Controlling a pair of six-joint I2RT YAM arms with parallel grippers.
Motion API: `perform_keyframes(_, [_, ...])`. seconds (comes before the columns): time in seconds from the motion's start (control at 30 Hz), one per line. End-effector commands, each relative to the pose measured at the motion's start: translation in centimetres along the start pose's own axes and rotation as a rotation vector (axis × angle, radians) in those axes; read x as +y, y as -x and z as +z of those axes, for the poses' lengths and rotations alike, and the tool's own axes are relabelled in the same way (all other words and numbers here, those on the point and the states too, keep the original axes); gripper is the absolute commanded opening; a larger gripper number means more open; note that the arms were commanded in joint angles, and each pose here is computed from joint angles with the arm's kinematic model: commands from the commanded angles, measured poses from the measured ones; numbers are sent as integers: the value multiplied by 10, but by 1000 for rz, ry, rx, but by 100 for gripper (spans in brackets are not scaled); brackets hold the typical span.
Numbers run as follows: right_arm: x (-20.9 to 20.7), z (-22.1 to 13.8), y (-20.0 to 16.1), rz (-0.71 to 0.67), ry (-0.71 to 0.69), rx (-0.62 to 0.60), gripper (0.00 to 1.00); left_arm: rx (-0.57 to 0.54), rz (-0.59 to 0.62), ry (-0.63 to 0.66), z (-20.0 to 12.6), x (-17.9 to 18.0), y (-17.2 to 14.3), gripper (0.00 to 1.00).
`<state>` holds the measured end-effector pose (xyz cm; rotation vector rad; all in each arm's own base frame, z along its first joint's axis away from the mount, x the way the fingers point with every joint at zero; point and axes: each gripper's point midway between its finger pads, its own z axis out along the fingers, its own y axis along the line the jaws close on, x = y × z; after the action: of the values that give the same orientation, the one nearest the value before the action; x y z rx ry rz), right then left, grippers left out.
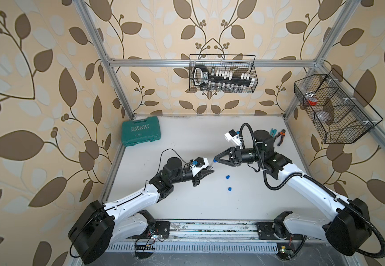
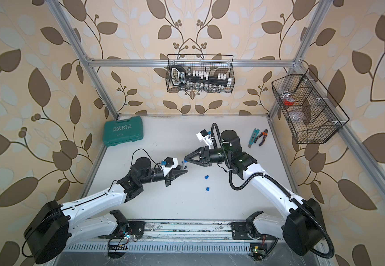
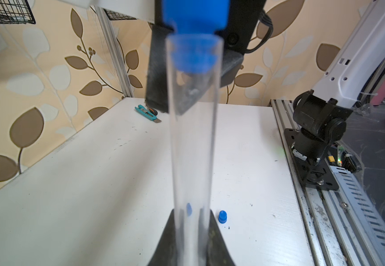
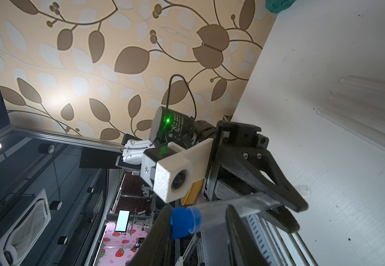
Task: Insert stoppers into test tubes
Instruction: Insert the stopper into the test tube.
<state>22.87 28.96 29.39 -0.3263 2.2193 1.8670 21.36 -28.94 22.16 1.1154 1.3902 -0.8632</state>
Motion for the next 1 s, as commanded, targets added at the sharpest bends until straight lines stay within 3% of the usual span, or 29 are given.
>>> perform_keyframes(0.0, [-72, 8, -34, 220, -175, 72, 35, -427, 284, 83, -28, 11, 148, 0])
perform_keyframes(0.97, [-124, 9, -54, 281, -303, 114, 34, -521, 367, 87, -40, 6, 186, 0])
